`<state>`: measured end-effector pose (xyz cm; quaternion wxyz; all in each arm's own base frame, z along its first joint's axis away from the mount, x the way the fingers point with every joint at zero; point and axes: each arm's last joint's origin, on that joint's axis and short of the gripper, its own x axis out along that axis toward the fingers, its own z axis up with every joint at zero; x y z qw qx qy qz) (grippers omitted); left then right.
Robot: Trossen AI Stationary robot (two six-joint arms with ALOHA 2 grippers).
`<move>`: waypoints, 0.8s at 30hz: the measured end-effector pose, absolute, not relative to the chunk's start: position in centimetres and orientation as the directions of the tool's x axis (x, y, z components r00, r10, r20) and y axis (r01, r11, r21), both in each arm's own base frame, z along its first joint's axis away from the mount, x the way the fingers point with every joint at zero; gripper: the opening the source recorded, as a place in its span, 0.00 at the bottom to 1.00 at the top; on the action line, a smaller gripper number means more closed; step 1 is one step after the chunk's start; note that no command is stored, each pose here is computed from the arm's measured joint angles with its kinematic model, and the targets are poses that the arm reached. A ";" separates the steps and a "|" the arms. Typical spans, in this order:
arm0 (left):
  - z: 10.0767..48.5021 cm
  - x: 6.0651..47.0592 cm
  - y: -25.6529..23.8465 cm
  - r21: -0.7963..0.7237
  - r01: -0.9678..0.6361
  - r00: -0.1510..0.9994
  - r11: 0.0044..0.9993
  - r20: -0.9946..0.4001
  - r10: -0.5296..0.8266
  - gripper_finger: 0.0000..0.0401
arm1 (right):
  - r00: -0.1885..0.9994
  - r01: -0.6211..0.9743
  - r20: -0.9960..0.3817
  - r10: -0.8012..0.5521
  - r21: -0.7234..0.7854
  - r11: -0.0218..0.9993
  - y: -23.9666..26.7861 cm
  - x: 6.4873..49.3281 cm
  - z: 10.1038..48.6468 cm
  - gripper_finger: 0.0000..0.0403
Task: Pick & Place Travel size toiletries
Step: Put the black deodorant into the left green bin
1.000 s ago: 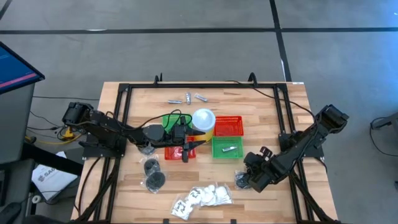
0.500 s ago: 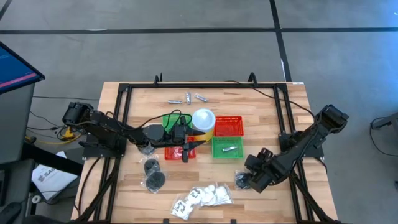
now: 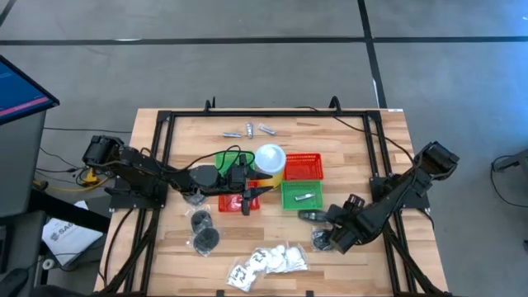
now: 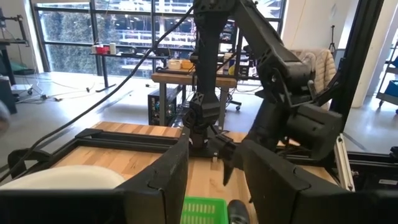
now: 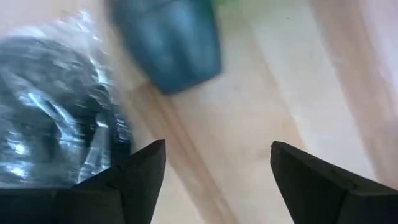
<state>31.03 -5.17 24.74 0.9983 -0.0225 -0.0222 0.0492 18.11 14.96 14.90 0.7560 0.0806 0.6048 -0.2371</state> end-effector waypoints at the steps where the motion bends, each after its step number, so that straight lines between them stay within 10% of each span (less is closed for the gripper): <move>1: 24.7 31.0 -5.2 -0.047 -0.097 0.994 0.994 0.042 0.099 0.36 | 0.169 0.456 -0.952 -0.255 -0.154 0.877 15.1 18.2 15.0 0.68; 24: 24.8 31.0 -5.2 -0.048 -0.097 0.994 0.994 0.046 0.099 0.36 | 0.249 0.327 -0.940 -0.233 -0.145 0.934 13.0 21.2 15.2 0.68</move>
